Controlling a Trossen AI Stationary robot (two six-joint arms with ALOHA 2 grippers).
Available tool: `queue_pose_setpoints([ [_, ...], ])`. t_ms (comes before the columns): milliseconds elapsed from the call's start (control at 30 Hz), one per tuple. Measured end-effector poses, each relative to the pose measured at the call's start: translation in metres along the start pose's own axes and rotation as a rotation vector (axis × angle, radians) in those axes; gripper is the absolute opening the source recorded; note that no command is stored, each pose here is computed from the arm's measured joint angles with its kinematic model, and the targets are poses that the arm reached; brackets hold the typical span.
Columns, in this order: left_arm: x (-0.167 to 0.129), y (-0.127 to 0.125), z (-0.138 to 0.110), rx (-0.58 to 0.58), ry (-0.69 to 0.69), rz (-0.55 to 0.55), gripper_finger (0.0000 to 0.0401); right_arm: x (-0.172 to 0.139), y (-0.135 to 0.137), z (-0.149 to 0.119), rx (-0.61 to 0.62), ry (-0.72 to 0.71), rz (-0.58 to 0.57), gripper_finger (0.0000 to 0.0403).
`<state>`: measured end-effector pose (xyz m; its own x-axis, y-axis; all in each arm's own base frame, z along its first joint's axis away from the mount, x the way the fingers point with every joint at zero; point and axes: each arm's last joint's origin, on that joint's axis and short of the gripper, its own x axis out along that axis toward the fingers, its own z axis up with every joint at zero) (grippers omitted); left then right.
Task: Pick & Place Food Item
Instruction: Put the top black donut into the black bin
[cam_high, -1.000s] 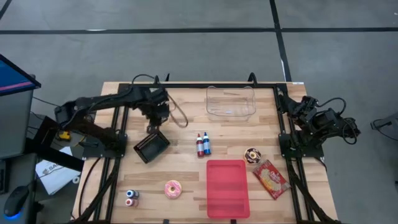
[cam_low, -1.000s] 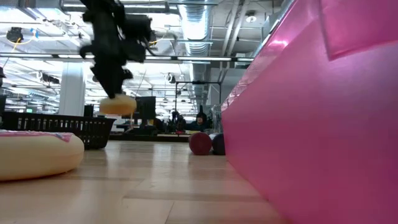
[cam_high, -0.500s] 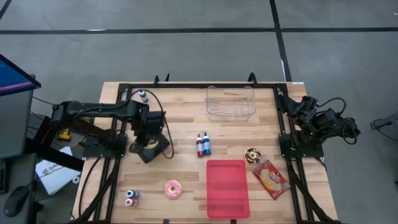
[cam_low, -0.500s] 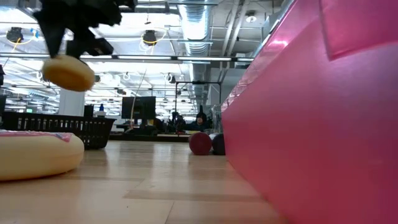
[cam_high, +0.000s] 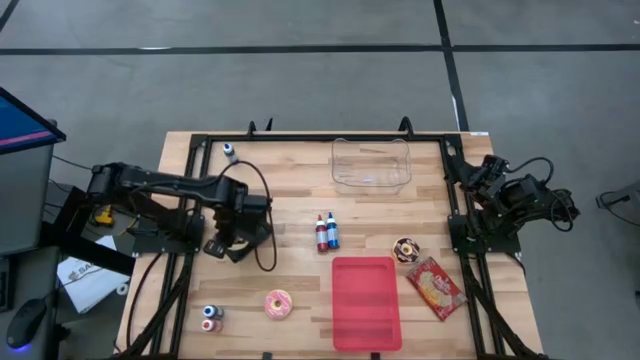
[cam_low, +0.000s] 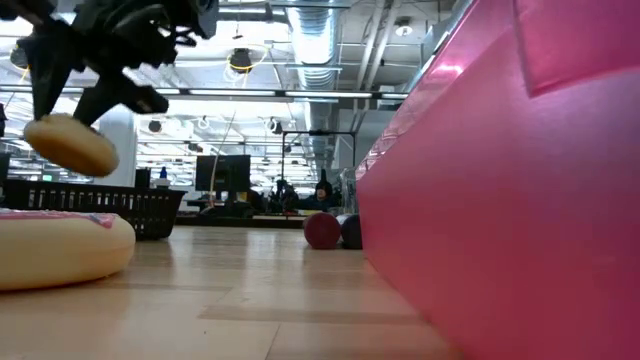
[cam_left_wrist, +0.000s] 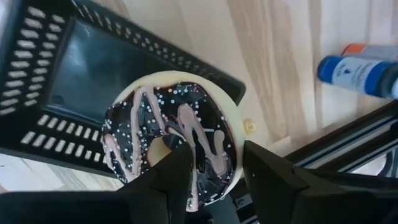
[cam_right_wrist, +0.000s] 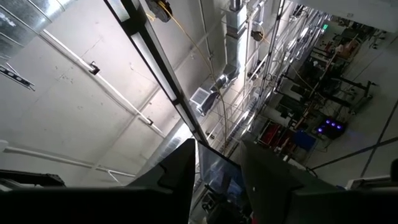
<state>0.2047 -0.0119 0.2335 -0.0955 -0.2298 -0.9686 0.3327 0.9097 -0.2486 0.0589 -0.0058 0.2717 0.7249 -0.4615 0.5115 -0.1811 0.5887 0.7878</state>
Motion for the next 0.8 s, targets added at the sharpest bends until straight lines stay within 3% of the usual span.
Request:
queue_pose_setpoints([
  [300, 0.021, 0.002, -0.009, 0.007, 0.058, -0.021, 0.0136, 0.000, 0.000, 0.000, -0.001, 0.002, -0.002, 0.0120],
  [800, 0.021, 0.003, -0.006, 0.015, 0.031, -0.011, 0.0136, 0.000, -0.001, -0.001, -0.009, 0.011, -0.009, 0.0120],
])
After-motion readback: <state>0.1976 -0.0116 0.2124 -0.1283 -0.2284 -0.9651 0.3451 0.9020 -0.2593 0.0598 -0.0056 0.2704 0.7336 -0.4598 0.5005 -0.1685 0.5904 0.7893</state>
